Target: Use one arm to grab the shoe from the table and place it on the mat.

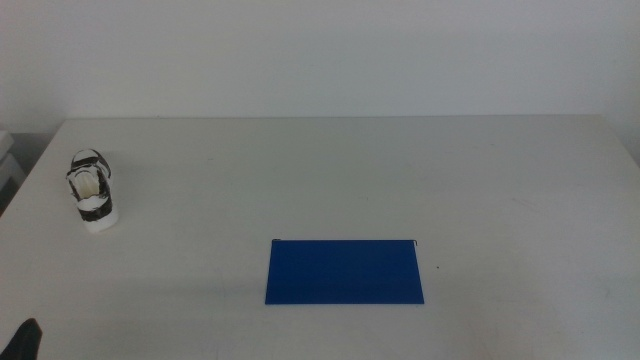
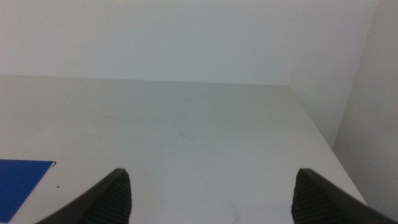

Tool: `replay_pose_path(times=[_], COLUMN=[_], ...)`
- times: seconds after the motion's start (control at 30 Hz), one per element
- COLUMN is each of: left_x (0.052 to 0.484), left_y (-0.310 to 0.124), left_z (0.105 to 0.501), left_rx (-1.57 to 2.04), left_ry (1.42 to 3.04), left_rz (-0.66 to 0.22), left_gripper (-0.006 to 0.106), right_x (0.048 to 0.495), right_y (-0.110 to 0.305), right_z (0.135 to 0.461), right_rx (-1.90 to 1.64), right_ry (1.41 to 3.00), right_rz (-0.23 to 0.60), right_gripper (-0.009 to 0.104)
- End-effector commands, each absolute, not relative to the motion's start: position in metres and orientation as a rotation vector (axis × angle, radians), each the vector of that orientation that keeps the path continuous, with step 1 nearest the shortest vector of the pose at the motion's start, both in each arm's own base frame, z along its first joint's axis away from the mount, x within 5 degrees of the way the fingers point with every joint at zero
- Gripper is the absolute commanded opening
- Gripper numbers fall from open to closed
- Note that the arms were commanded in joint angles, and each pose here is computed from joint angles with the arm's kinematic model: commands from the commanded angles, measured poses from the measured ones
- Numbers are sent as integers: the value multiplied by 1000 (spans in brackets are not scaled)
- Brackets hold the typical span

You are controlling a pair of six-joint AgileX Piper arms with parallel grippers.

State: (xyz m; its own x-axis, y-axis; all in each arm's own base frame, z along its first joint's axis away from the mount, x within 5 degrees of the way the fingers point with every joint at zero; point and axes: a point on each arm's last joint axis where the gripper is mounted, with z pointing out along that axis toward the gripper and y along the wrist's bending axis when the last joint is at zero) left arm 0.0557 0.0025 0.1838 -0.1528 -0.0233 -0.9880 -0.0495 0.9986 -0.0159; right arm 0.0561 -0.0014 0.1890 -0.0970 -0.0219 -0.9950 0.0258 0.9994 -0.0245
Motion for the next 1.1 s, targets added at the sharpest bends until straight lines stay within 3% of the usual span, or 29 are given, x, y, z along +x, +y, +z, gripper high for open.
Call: replay_pose_path(times=[0.0,0.23,0.73,0.87,1.07], left_x=[58,75,169,195,251], left_y=[2,4,8,11,19], left_z=[199,255,394,414,430], left_rx=[-58,-2,-22,-87,-179], left_ry=[1647,1671,1884,2012,2162], left_rz=[5,68,62,39,87], left_gripper=[93,93,93,93,93], right_x=[55,55,55,55,55], right_y=[-2,-2,-2,-2,-2], right_z=[201,201,201,201,201], right_rx=[-7,-7,-7,-7,-7], right_ry=[1558,1558,1558,1558,1558], right_rz=[-65,-65,-65,-65,-65], right_gripper=[66,66,66,66,66])
